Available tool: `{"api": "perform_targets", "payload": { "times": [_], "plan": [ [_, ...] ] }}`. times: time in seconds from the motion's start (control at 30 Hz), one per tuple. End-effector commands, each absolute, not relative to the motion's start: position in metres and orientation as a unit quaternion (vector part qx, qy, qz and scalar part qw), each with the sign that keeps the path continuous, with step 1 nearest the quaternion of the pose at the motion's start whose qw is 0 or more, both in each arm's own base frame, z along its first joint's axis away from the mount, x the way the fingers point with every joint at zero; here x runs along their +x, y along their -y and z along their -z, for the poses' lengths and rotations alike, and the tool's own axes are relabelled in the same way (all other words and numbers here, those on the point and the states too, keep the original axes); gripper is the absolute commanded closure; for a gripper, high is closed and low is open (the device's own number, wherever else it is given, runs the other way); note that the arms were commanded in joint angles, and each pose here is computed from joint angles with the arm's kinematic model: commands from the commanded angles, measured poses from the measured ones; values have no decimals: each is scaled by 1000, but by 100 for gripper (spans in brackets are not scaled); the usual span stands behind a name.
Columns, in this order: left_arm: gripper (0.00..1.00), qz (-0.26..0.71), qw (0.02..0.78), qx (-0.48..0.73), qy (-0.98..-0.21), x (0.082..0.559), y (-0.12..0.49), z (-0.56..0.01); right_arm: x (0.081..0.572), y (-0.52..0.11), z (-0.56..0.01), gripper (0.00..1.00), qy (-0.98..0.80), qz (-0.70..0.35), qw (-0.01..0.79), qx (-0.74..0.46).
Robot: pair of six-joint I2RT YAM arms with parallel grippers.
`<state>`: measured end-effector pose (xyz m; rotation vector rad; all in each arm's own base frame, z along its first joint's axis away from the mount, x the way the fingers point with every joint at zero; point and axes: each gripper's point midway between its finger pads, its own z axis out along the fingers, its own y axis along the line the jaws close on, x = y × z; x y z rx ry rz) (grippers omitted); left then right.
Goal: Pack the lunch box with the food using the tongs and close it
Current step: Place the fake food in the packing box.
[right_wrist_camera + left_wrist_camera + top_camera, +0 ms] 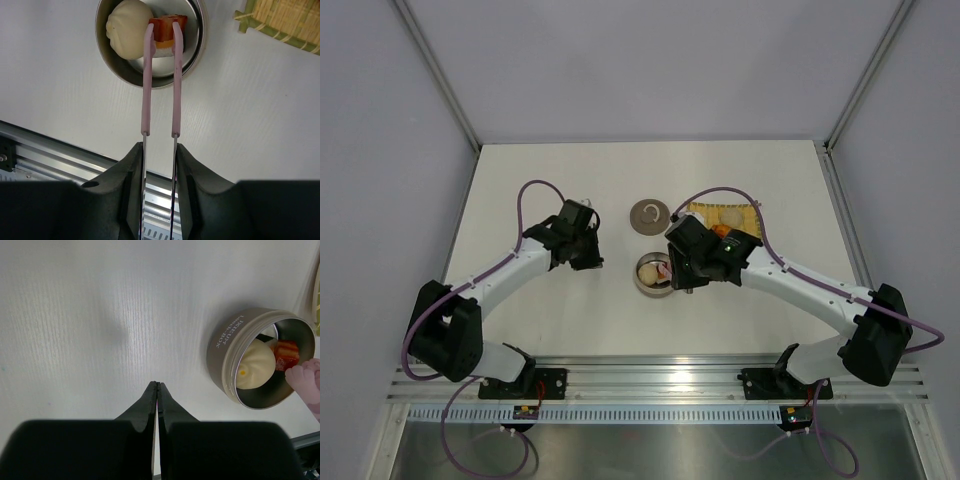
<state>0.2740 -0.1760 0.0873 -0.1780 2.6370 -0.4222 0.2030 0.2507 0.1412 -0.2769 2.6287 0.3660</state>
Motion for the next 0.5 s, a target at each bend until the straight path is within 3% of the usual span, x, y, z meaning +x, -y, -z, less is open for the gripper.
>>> {"api": "perform_targets", "payload": {
  "times": [0.0, 0.47],
  "plan": [
    [100, 165, 238, -61, -955, 281, 182, -89, 203, -259, -151, 100, -952, -154, 247, -95],
    [100, 165, 242, -60, -954, 282, 181, -93, 241, -270, -156, 100, -944, -112, 295, -100]
  ]
}}
